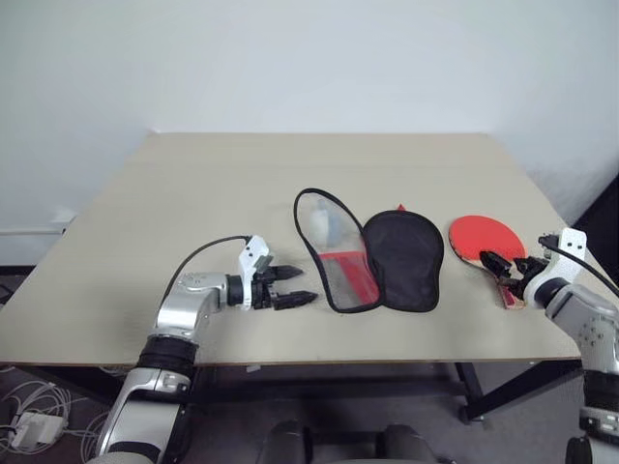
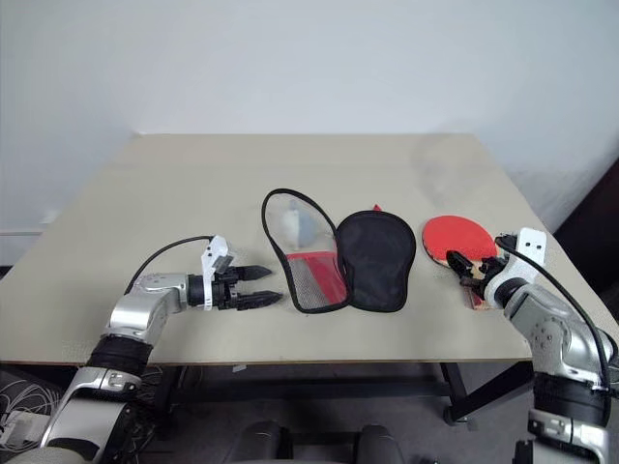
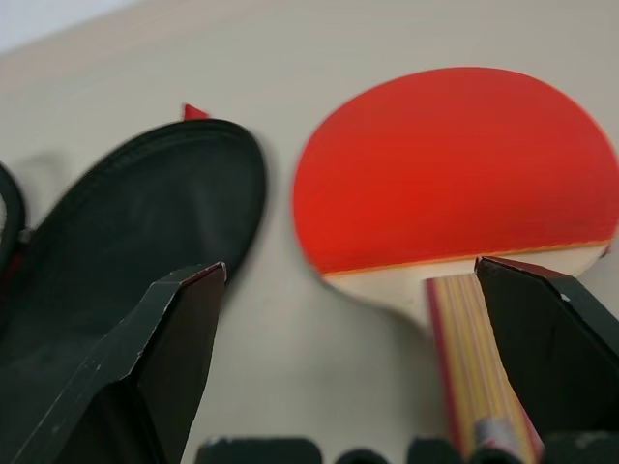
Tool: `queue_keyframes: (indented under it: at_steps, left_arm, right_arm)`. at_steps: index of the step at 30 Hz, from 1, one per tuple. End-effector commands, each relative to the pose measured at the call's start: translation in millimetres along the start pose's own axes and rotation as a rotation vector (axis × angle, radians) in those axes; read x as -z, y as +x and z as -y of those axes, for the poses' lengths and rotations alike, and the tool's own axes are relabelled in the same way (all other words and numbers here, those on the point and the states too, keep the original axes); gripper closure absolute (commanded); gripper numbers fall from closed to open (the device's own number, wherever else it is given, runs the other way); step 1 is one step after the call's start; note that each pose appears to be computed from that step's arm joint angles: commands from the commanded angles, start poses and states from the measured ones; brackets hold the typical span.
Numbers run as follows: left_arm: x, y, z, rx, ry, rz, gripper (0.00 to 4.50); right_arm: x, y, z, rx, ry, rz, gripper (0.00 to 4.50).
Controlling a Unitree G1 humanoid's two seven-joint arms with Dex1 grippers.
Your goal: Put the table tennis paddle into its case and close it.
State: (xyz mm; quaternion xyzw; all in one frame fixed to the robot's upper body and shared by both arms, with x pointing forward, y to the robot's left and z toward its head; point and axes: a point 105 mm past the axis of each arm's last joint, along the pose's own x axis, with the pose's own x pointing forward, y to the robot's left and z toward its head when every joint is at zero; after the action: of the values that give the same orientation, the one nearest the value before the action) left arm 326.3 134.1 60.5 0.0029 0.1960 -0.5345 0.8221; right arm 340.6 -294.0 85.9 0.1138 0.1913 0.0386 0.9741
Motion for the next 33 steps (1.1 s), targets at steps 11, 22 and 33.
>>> queue_keyframes:
  at_steps: [11,22,33]
  left_arm:
    - [-5.1,5.9,14.0,0.040,0.018,0.023,0.00]
    - [-3.4,7.6,15.7,0.038,0.009,0.022,0.00]
    - [-5.4,10.9,13.2,0.035,0.008,0.021,0.00]
  right_arm:
    - [23.1,5.1,28.6,-0.018,-0.079,-0.178,0.03]
    - [19.3,29.7,9.2,-0.047,-0.148,-0.171,0.65]
    - [18.9,33.7,1.9,-0.026,-0.171,-0.135,3.36]
